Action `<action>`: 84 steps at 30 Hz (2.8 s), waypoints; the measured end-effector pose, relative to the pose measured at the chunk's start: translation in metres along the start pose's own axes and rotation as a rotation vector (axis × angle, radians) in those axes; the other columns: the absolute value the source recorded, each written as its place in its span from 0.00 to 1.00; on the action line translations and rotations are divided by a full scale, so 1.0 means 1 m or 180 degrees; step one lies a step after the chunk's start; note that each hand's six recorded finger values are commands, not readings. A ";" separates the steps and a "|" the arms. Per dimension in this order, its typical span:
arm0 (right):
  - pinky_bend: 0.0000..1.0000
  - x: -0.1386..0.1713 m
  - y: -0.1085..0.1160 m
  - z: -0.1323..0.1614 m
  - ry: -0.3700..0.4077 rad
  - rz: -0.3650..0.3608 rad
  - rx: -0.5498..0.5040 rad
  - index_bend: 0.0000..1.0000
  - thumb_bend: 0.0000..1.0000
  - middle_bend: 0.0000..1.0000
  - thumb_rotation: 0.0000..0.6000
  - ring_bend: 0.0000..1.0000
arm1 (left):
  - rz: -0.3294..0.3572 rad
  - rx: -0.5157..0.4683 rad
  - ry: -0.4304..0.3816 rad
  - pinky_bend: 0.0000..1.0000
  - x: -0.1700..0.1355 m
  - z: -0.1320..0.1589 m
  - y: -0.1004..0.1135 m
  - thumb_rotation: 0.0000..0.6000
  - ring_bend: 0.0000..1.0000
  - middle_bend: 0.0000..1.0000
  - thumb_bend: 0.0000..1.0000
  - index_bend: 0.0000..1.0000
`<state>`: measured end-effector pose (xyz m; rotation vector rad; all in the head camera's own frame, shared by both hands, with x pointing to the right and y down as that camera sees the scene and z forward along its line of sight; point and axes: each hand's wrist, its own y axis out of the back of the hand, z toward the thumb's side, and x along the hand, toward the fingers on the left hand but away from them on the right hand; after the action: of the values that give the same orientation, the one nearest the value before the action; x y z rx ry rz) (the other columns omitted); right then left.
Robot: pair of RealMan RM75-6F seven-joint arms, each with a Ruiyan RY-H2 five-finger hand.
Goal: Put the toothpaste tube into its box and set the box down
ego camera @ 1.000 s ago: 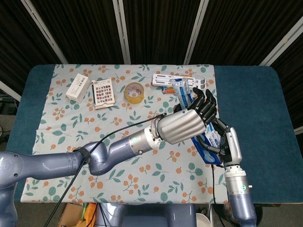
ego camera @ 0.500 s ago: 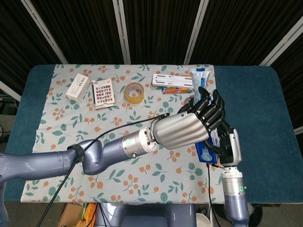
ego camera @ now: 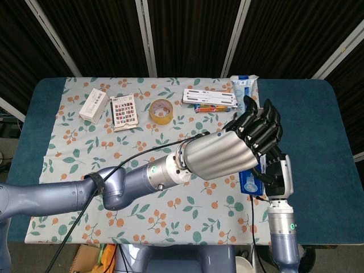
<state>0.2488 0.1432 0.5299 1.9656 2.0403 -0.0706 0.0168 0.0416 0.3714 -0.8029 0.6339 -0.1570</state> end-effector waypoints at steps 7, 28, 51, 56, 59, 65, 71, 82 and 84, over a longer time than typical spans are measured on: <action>0.42 -0.006 0.015 0.014 0.0224 -0.0167 -0.0051 0.49 0.60 0.61 1.00 0.46 | -0.0153 -0.0004 0.0225 0.39 -0.030 -0.028 -0.007 1.00 0.29 0.31 0.00 0.31; 0.42 0.005 0.065 0.068 0.0885 -0.0545 -0.0093 0.49 0.61 0.61 1.00 0.46 | -0.2579 -0.1160 0.1830 0.39 -0.370 -0.070 -0.054 1.00 0.28 0.30 0.00 0.29; 0.37 0.005 0.066 0.061 0.0939 -0.0600 0.0229 0.32 0.47 0.50 1.00 0.31 | -0.3464 -0.1708 0.2522 0.39 -0.508 -0.033 -0.040 1.00 0.26 0.28 0.00 0.24; 0.37 0.005 0.067 0.060 0.0931 -0.0603 0.0274 0.37 0.46 0.53 1.00 0.36 | -0.3485 -0.1737 0.2547 0.40 -0.508 -0.031 -0.041 1.00 0.26 0.27 0.00 0.24; 0.37 0.004 0.068 0.059 0.0900 -0.0584 0.0372 0.31 0.46 0.52 1.00 0.31 | -0.3507 -0.1758 0.2570 0.40 -0.509 -0.030 -0.041 1.00 0.26 0.27 0.00 0.24; 0.32 0.005 0.070 0.052 0.0780 -0.0483 0.0583 0.19 0.46 0.40 1.00 0.19 | -0.3524 -0.1772 0.2584 0.40 -0.509 -0.029 -0.041 1.00 0.26 0.27 0.00 0.24; 0.32 0.005 0.074 0.048 0.0672 -0.0460 0.0627 0.18 0.46 0.39 1.00 0.18 | -0.3537 -0.1778 0.2603 0.40 -0.510 -0.030 -0.041 1.00 0.26 0.27 0.00 0.23; 0.39 0.007 0.079 0.044 0.0640 -0.0533 0.0714 0.43 0.49 0.58 1.00 0.44 | -0.3552 -0.1797 0.2642 0.40 -0.510 -0.031 -0.041 1.00 0.26 0.27 0.00 0.23; 0.39 0.006 0.079 0.042 0.0605 -0.0529 0.0761 0.43 0.49 0.58 1.00 0.44 | -0.3551 -0.1796 0.2644 0.40 -0.510 -0.031 -0.041 1.00 0.26 0.27 0.00 0.23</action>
<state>0.3344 0.1438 0.5021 2.0004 2.4153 -0.1782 -0.4080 0.1793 0.6238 -1.6018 0.9537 -1.4334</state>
